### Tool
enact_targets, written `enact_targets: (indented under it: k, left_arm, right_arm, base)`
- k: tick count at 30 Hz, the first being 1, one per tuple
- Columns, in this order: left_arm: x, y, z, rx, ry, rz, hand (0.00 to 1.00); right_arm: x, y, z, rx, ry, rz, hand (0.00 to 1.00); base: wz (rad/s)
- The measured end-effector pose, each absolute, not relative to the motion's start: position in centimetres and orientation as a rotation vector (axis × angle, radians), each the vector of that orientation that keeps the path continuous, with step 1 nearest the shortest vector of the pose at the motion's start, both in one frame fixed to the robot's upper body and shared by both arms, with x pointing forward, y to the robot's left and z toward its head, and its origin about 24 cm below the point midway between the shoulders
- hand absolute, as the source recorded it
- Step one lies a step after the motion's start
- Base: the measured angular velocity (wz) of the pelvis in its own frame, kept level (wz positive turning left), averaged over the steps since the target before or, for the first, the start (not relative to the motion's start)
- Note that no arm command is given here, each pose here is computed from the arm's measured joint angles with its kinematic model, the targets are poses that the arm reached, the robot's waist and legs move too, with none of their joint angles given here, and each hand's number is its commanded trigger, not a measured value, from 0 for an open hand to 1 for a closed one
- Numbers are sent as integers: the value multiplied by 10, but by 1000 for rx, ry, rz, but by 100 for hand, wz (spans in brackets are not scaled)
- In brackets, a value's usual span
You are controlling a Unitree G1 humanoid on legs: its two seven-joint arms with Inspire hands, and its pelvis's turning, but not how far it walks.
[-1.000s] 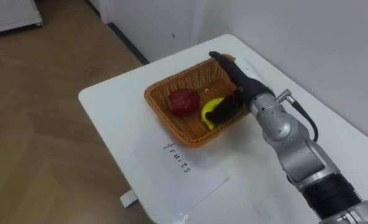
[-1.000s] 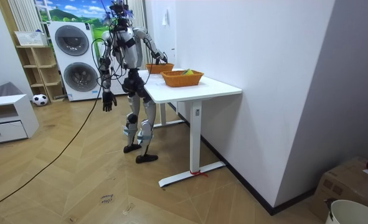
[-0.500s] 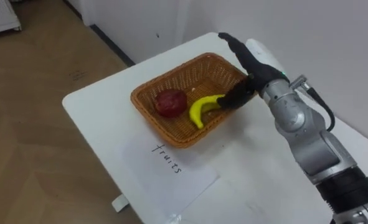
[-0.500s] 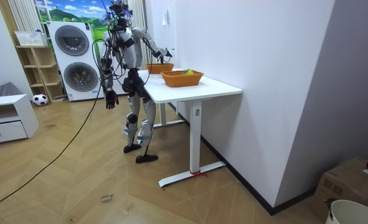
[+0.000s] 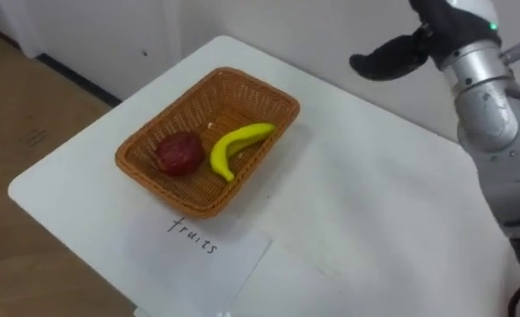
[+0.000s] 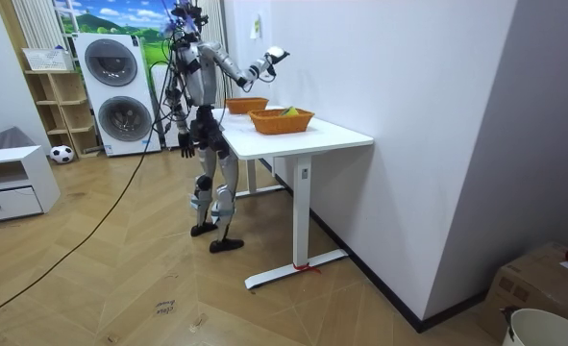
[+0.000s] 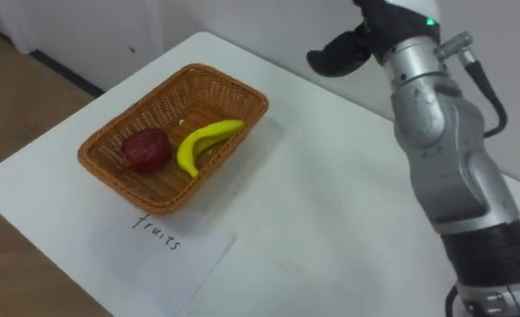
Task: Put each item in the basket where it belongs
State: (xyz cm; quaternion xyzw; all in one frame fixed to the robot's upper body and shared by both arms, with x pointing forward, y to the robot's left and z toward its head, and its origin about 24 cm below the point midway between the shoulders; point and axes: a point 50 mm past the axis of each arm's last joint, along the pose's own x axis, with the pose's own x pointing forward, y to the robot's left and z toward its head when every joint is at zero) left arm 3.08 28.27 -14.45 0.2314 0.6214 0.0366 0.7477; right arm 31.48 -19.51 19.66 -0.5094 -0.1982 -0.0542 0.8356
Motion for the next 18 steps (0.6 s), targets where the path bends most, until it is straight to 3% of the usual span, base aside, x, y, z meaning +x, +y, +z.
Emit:
enact_targets:
  k: [9, 18]
  left_arm:
    - [35, 294, -139, 544, 1312, 105, 0]
    - [18, 301, -138, 558, 1347, 163, 0]
  right_arm:
    - [295, -214, 235, -1193, -553, -202, 0]
    - [268, -271, 241, -1182, -541, -475, 0]
  base:
    - [-27]
    - [-20]
